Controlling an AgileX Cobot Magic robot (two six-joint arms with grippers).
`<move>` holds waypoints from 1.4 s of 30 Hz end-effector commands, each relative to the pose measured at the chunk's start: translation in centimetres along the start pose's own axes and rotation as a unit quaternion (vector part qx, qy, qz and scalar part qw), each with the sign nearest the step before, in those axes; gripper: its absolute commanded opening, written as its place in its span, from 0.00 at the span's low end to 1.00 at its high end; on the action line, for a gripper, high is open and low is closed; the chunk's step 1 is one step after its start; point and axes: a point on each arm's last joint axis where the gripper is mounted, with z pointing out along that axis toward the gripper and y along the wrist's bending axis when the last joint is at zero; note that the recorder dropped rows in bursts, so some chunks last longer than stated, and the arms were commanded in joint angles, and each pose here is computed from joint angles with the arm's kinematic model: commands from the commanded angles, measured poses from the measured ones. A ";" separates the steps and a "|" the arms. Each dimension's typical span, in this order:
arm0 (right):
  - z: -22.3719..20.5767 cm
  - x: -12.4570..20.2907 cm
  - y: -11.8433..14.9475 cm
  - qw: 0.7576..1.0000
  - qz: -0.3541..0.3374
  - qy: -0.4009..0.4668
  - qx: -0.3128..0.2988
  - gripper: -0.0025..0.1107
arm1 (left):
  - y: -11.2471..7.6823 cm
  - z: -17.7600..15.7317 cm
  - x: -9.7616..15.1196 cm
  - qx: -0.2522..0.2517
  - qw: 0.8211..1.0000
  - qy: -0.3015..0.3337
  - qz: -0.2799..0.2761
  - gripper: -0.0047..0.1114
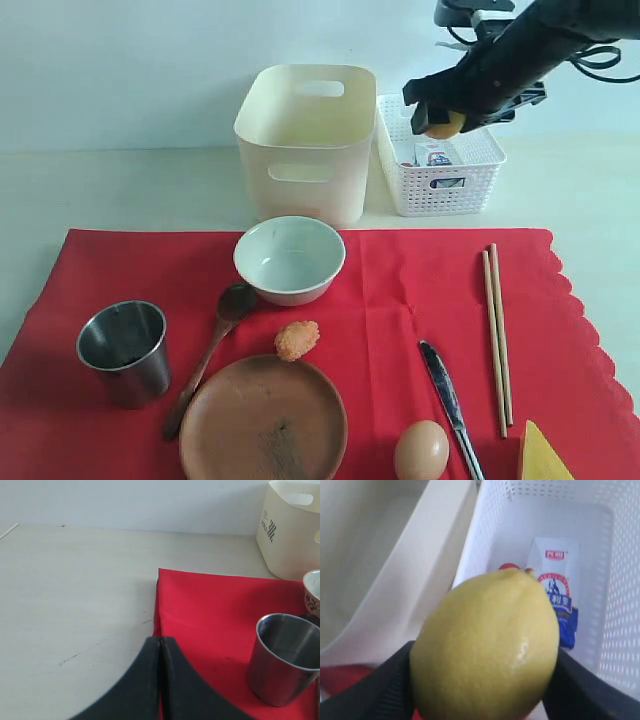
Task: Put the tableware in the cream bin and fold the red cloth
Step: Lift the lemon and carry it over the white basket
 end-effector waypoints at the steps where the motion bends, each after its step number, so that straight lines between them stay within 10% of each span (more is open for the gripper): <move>1: 1.8 -2.2 -0.8 1.000 -0.004 -0.030 0.001 0.02 | 0.0 0.0 0.0 0.001 1.000 -0.008 -0.005 0.04; 11: 6.5 -5.0 -5.3 0.996 -0.019 -0.070 0.047 0.02 | 0.0 0.0 0.0 0.001 1.000 -0.008 -0.005 0.04; 42: 8.7 -4.2 -7.3 0.987 -0.080 -0.064 0.128 0.23 | 0.0 0.0 0.0 0.001 1.000 -0.008 -0.005 0.04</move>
